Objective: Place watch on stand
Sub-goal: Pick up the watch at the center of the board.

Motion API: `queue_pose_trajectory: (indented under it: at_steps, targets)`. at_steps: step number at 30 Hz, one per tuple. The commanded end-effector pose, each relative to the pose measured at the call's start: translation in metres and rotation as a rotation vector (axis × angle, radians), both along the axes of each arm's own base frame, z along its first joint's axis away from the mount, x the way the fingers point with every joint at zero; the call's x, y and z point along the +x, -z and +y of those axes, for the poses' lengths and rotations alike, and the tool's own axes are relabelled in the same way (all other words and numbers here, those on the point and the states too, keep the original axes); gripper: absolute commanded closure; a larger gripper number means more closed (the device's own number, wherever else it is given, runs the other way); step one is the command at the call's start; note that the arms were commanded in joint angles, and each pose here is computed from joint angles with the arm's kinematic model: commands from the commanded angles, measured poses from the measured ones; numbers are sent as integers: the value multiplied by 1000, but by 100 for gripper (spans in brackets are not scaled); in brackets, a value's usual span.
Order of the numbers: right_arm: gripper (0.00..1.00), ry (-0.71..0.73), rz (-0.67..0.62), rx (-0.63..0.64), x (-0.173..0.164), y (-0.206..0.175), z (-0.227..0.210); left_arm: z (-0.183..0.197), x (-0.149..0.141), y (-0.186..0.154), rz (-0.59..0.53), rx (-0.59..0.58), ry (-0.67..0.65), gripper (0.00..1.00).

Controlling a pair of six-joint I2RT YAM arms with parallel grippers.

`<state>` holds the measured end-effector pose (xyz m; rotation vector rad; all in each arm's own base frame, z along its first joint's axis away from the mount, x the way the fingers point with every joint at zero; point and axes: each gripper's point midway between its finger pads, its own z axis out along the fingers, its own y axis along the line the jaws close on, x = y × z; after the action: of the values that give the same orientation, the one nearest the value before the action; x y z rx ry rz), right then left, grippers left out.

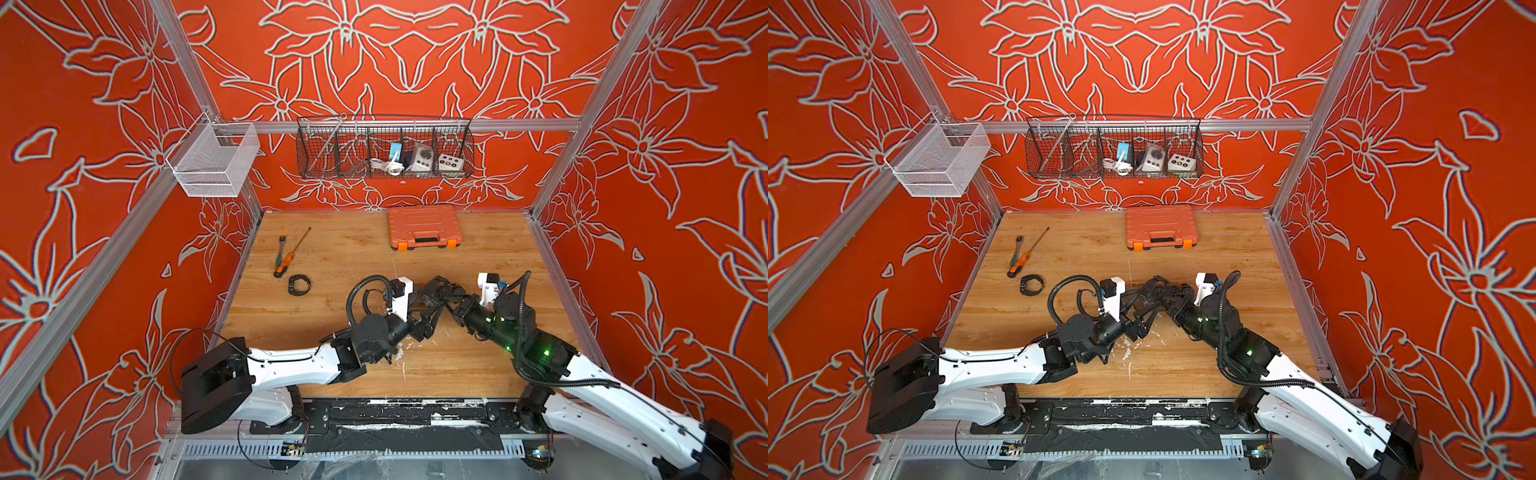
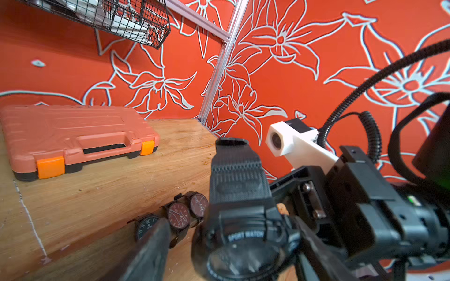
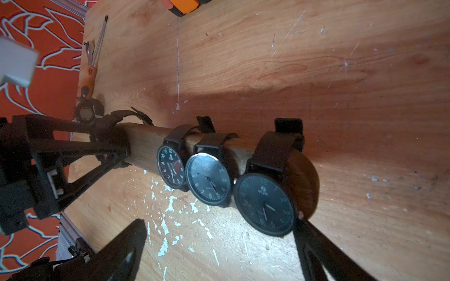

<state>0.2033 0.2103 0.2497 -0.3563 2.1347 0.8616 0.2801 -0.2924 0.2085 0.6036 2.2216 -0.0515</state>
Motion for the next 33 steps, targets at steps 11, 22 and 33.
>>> queue_pose_trajectory:
  at_steps: [11,22,33]
  targets:
    - [55,36,60,28,6,3,11,-27,-3,-10,-57,71,54,100]
    - [64,82,109,-48,14,29,9,-41,-9,-17,-61,50,83,100]
    - [96,127,129,-79,19,42,4,-47,-16,-23,-54,-3,107,100]
